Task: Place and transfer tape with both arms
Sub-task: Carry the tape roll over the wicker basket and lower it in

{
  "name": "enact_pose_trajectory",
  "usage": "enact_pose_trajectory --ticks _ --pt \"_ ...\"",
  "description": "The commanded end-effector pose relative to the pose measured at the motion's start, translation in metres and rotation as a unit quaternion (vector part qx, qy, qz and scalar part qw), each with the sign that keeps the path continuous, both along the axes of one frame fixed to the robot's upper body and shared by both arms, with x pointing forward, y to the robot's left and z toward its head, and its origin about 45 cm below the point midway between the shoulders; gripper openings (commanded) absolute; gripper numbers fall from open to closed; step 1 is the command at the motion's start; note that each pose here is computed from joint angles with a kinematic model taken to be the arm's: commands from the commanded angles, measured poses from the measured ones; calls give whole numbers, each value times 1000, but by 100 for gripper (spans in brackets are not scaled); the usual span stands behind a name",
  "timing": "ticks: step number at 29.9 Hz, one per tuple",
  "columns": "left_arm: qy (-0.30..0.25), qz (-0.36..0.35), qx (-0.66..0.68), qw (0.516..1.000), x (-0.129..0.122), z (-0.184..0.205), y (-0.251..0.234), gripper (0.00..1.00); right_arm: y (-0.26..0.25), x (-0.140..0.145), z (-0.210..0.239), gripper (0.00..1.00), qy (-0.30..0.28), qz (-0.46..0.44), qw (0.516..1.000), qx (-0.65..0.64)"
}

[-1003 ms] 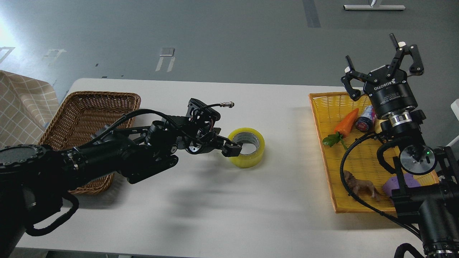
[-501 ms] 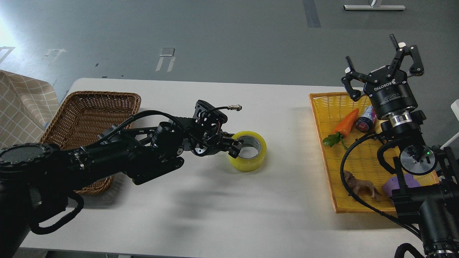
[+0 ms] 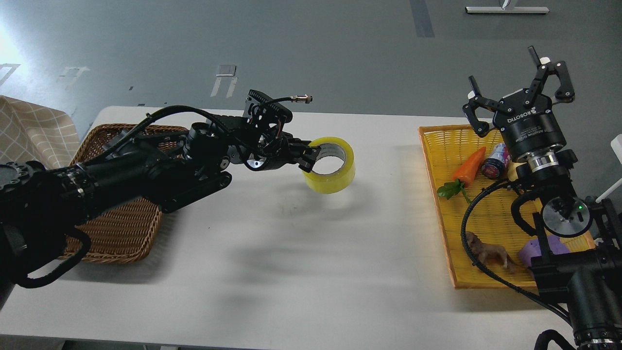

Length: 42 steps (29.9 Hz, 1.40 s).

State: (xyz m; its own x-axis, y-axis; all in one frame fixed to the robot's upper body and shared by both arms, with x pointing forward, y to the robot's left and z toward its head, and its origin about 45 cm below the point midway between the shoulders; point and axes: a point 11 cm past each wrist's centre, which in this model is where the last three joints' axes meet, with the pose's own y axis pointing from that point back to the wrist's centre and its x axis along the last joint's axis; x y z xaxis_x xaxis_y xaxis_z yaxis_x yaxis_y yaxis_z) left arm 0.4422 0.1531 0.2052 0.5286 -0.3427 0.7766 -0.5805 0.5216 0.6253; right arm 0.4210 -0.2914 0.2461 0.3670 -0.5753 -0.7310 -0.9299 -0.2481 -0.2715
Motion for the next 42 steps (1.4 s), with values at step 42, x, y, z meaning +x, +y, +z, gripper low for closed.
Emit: enact_pose_trajectory --ticks 42 --pt "-13 124 82 989 -14 66 252 0 5 4 -1 100 3 3 1000 5"
